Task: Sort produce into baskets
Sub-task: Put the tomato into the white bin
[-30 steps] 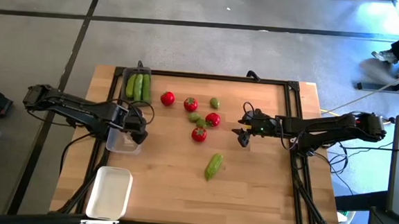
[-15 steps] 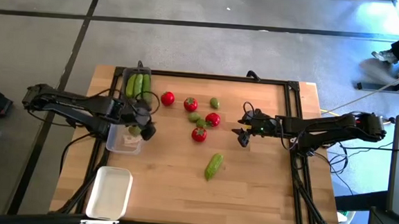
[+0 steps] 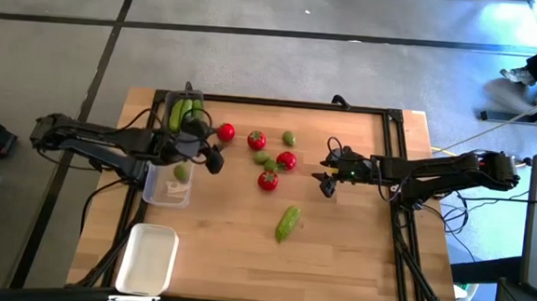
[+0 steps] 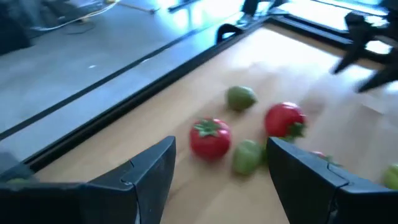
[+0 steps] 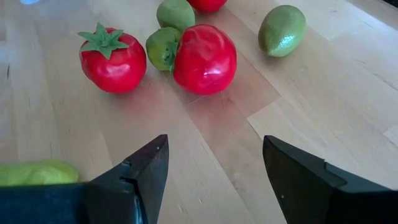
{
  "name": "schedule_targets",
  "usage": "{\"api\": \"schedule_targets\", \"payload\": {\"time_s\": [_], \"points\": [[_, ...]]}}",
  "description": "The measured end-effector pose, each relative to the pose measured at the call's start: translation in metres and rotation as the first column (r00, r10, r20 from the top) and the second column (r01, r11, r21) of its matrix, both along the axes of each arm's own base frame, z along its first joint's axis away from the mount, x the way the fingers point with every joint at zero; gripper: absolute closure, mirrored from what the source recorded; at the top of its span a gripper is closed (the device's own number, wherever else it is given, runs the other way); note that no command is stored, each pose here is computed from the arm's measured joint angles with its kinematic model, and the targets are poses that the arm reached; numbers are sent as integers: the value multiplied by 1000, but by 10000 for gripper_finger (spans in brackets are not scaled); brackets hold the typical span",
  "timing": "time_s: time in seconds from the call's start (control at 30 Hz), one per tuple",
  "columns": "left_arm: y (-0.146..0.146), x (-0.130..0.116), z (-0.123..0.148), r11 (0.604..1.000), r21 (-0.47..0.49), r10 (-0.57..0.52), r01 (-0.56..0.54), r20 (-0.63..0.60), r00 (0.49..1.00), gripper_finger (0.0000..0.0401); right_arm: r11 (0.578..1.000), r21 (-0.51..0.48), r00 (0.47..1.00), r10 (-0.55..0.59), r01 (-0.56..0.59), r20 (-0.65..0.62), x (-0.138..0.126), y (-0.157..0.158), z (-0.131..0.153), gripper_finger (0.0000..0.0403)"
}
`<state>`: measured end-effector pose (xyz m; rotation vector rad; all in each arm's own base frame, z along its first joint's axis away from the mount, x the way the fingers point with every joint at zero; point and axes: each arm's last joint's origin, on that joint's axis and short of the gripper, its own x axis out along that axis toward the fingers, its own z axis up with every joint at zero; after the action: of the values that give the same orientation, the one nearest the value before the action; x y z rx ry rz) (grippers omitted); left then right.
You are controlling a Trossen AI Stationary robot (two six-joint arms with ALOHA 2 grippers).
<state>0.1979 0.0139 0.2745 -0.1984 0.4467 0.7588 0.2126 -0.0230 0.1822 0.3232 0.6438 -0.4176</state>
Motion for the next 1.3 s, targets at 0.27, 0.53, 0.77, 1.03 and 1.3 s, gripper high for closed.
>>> {"api": "schedule_targets", "payload": {"time_s": [0.27, 0.53, 0.77, 1.03, 1.3], "points": [[16, 11, -15, 997, -21, 77, -79, -67, 995, 148, 1000, 0, 1000, 0, 0, 0, 0, 0, 0, 162], [24, 14, -20, 995, -15, 100, -102, -97, 990, 125, 1000, 0, 1000, 0, 0, 1, 0, 0, 0, 162], [24, 11, -22, 993, -24, 112, -116, -124, 986, 104, 1000, 0, 1000, 0, 0, 0, 0, 0, 0, 162], [32, 10, -23, 987, -27, 155, -160, -127, 980, 21, 1000, 0, 1000, 0, 0, 0, 0, 0, 0, 162], [34, 9, -22, 985, -13, 171, -174, -126, 977, 10, 1000, 0, 1000, 0, 0, 1, 0, 0, 0, 162]]}}
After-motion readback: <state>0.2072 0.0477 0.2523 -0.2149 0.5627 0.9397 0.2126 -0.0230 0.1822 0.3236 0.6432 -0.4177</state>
